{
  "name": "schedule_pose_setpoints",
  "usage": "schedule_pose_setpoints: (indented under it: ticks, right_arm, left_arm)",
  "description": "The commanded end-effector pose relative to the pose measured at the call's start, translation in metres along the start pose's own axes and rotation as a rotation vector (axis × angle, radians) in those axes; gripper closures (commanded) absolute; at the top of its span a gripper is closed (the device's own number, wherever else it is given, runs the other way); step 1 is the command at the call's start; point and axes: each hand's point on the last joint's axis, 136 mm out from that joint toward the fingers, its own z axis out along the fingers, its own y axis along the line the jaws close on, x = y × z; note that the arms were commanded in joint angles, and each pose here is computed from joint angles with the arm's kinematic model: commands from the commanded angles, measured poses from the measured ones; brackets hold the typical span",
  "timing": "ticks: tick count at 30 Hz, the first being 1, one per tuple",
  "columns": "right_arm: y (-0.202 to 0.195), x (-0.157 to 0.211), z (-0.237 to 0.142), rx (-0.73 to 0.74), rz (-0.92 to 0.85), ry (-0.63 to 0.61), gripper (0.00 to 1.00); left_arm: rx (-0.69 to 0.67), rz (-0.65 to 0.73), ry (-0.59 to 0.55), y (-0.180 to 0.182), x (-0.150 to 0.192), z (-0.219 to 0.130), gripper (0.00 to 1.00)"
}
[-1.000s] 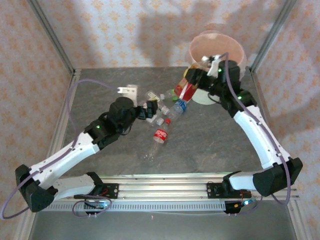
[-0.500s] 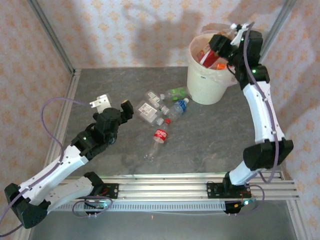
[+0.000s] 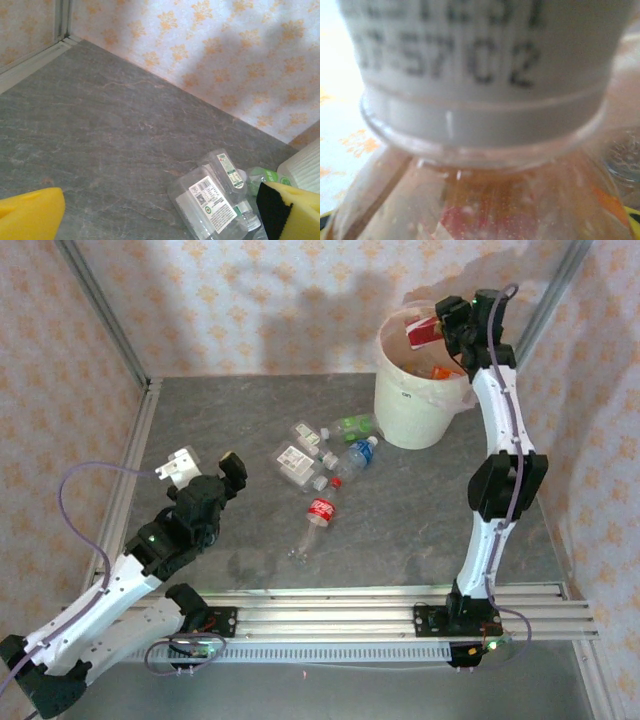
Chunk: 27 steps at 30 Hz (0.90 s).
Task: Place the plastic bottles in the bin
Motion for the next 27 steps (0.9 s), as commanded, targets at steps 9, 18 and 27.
schedule_pose_setpoints:
  ticks: [9, 18, 27]
  right_arm:
    - [-0.017, -0.030, -0.011, 0.109, 0.263, -0.357, 0.13]
    - [-0.005, -0.039, -0.030, 0.095, 0.261, -0.392, 0.03]
    - [0.002, -0.053, -0.062, 0.081, 0.239, -0.486, 0.02]
  left_arm:
    - [-0.055, 0.026, -0.004, 0.017, -0.001, -0.004, 0.00]
    - [-0.053, 0.041, 0.013, 0.010, 0.003, 0.002, 0.00]
    - [-0.055, 0.055, 0.039, 0.007, 0.011, 0.007, 0.00]
